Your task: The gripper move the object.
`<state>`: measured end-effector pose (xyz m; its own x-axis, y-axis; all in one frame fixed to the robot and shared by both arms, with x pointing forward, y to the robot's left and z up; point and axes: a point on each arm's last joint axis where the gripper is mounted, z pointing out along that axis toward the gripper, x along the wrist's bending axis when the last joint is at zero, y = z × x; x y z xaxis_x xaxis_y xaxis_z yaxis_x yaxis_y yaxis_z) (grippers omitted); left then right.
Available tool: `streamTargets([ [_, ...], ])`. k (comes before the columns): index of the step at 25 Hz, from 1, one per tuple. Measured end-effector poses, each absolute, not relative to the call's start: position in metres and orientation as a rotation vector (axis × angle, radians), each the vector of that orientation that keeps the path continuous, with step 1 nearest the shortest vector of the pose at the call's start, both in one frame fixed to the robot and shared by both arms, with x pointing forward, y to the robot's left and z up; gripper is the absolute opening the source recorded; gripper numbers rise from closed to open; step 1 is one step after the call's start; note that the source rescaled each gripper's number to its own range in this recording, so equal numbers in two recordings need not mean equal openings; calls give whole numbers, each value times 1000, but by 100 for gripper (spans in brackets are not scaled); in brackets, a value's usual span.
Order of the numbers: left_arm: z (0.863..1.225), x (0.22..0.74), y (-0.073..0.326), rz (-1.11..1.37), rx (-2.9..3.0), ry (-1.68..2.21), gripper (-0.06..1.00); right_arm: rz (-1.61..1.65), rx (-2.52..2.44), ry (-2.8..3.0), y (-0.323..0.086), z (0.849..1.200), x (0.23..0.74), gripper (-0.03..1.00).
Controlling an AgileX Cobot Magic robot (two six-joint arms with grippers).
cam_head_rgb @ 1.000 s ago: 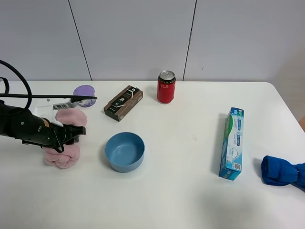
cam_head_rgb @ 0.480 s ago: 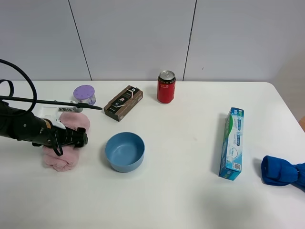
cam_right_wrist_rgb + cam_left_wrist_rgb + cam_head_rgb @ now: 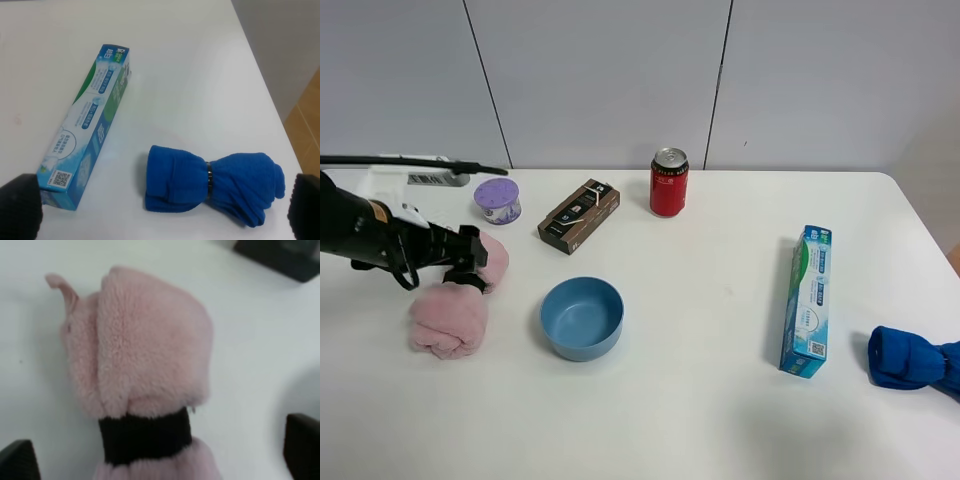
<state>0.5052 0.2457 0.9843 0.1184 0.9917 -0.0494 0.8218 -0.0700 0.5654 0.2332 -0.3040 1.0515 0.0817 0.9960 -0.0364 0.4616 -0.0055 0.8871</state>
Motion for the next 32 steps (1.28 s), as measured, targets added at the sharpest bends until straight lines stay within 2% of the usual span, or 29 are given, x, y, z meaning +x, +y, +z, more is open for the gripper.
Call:
streamTargets([
  [6,1050,499,255,578,2237,1564,98,864,1579,1487,-304,1052,233,100],
  [12,1091,483,291,723,2153,1611,98,864,1579,1487,-304,1052,233,100],
  [23,1160,372,309,952,1893,1586,98,864,1579,1487,-304,1052,233,100],
  [27,1159,329,305,984,1811,1529,98,864,1579,1487,-304,1052,233,100],
  [32,1127,291,301,964,1782,1509,98,864,1579,1487,-304,1052,233,100],
])
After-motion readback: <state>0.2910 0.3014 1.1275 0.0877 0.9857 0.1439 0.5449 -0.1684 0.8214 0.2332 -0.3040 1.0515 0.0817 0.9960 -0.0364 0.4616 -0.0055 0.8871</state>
